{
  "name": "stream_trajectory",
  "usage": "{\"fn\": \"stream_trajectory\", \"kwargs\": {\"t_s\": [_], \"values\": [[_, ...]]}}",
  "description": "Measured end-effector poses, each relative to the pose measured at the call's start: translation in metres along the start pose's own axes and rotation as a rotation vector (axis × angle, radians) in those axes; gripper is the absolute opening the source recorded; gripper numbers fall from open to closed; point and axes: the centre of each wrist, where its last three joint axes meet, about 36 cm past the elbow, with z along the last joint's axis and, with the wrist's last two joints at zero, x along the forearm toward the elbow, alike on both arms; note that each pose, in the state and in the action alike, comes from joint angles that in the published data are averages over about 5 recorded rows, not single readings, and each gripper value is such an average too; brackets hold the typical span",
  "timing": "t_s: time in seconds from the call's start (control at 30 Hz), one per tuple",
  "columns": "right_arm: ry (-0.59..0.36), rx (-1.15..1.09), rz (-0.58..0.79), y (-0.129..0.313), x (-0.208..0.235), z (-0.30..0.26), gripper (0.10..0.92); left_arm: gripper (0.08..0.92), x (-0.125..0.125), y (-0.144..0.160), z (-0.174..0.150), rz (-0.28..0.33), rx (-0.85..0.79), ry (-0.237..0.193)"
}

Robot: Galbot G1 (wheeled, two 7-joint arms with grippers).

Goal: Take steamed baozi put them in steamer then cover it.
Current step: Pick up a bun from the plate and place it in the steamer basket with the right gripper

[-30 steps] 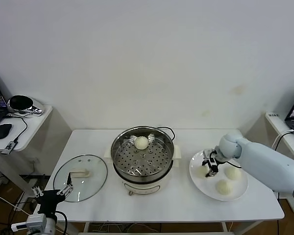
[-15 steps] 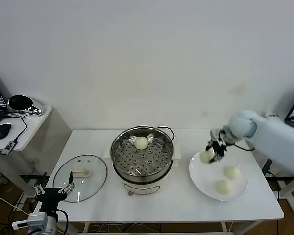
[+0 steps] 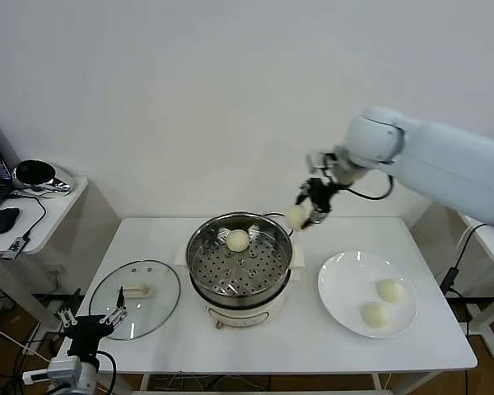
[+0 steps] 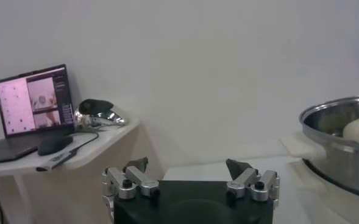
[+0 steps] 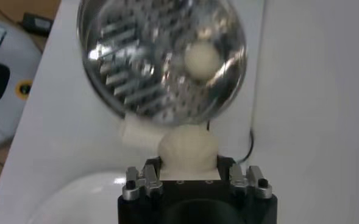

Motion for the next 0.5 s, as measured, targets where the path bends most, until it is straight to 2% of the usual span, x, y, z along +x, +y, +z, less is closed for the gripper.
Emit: {"fn": "stream_trajectory", "kwargs": {"t_s": [0.5], "values": [[0.007, -0.043, -0.084, -0.018, -0.098, -0.096, 0.577, 0.823, 0.005, 0.003, -0.007, -0.02, 0.012, -0.015]]}}
